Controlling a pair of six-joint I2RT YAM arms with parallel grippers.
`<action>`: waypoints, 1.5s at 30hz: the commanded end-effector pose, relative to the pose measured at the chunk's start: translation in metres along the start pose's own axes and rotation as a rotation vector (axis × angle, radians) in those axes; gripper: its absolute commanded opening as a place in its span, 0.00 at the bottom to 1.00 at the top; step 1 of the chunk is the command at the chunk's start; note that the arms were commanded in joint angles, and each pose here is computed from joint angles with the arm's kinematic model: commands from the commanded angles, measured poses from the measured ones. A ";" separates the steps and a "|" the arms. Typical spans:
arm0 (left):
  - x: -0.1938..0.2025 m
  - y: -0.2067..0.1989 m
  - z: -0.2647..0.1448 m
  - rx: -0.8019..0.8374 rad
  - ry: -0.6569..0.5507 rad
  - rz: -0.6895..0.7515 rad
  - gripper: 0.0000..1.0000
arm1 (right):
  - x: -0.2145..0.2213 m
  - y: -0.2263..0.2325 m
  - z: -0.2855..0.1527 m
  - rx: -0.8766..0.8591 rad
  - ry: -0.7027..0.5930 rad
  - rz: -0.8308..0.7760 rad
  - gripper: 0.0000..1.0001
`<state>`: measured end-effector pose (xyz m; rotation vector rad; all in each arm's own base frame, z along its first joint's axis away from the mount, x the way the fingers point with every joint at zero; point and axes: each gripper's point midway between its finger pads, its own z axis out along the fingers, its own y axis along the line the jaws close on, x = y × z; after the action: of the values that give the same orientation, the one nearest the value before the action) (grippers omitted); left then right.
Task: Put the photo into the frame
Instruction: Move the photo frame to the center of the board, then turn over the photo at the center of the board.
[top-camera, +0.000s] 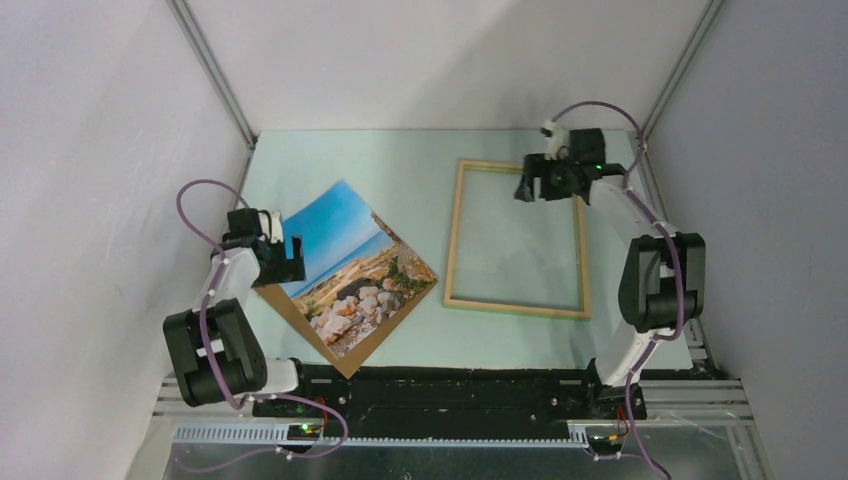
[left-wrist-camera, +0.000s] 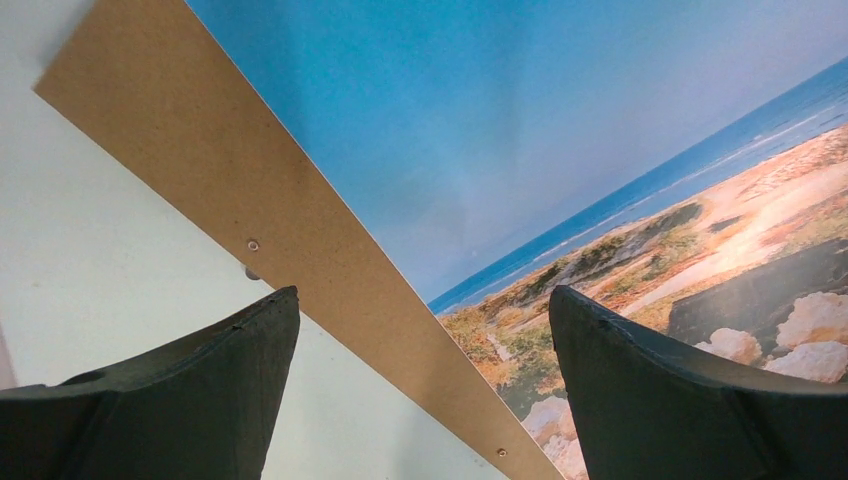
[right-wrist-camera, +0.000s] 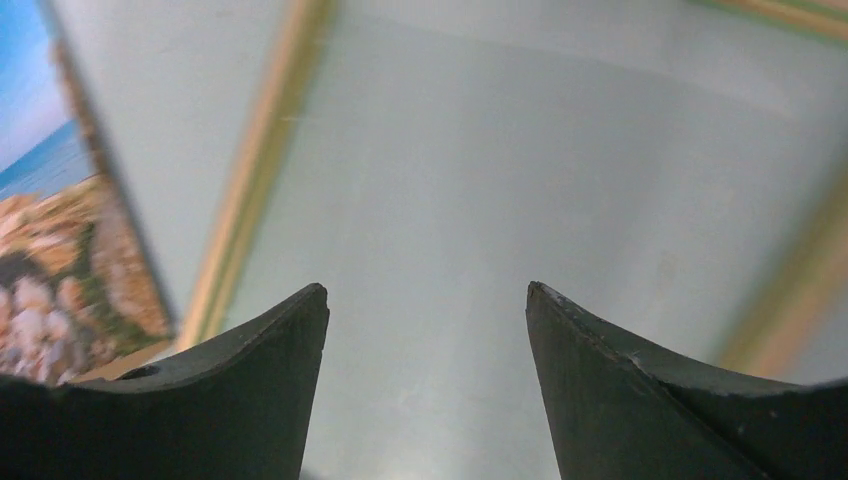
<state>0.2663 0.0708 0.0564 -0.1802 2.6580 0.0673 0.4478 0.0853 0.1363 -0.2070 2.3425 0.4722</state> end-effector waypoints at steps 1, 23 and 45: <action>0.001 -0.003 0.005 0.084 0.031 -0.015 1.00 | -0.021 0.087 0.011 -0.185 -0.003 -0.142 0.77; 0.024 -0.015 0.042 0.264 0.231 -0.126 0.99 | 0.051 0.276 0.128 -0.615 0.319 -0.267 0.85; 0.020 -0.034 0.049 0.366 0.254 -0.173 0.96 | 0.092 0.315 0.154 -0.799 0.472 -0.070 0.79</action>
<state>0.2672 0.0647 0.0239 -0.3372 2.8648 -0.3126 0.3954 0.4150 0.0498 -0.8394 2.4687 1.3374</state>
